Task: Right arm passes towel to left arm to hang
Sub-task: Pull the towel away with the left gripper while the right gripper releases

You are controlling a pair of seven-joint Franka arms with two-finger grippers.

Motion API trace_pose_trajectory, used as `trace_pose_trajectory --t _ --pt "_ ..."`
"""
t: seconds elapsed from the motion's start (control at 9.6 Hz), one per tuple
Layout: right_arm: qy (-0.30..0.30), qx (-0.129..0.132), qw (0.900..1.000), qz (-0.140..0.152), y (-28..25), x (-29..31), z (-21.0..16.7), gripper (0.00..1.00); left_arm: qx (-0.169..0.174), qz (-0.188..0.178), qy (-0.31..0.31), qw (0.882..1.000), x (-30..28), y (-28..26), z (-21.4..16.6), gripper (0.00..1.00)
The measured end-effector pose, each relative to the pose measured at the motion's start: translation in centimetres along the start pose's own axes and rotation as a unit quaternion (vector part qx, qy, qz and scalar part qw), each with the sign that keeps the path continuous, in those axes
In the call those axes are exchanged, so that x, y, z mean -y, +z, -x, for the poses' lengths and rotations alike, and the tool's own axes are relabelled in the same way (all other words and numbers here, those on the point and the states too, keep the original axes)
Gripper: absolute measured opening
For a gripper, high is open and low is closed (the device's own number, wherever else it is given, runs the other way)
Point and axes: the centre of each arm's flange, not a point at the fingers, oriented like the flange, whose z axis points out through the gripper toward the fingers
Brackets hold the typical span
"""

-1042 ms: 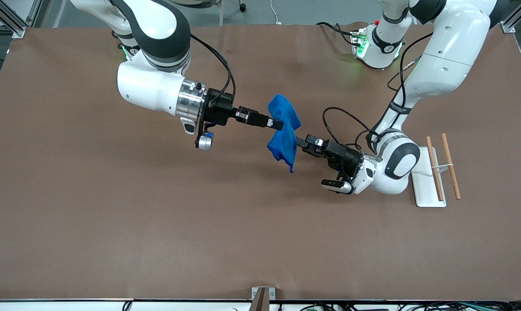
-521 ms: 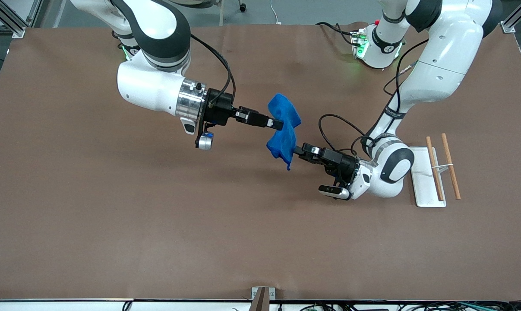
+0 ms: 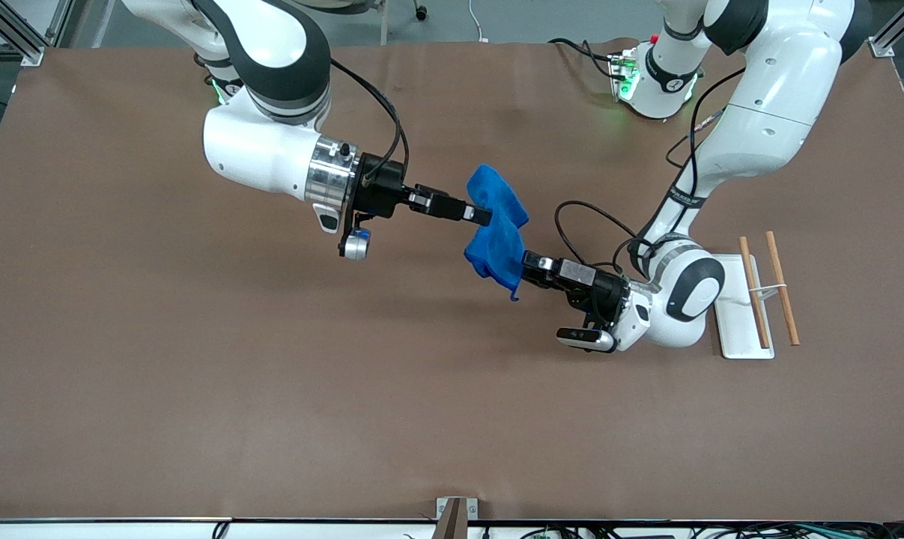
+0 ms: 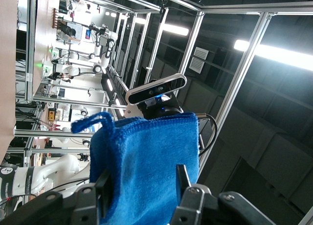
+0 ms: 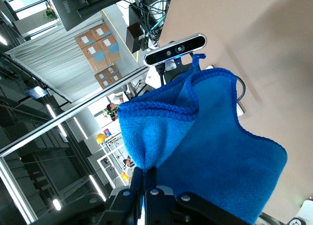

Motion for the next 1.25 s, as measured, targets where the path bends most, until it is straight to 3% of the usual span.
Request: trace_pose_trajectory --t 0.21,0.42,0.52,0.83,1.04,1.25 --pt "0.000 0.000 1.000 0.000 0.0 0.0 0.0 0.04 -0.002 0.000 0.003 1.000 -0.3 -0.3 -0.1 0.46" --pt "0.000 0.000 1.000 0.000 0.0 0.0 0.0 0.04 -0.001 0.000 0.003 1.000 -0.3 -0.2 -0.1 0.14" --pt "0.000 0.000 1.000 0.000 0.0 0.0 0.0 0.04 -0.001 0.000 0.003 1.000 -0.3 -0.2 -0.1 0.03" --pt "0.000 -0.001 1.000 0.000 0.0 0.0 0.0 0.06 0.002 -0.001 0.002 1.000 -1.5 0.1 -0.3 0.04" --pt "0.001 -0.002 1.000 0.000 -0.1 0.0 -0.1 0.17 -0.012 -0.016 -0.012 1.000 -4.0 0.1 -0.6 0.04" --pt "0.002 -0.020 1.000 0.002 -1.4 -0.3 -1.9 0.47 -0.041 -0.047 -0.037 0.997 -7.5 0.2 -0.7 0.04"
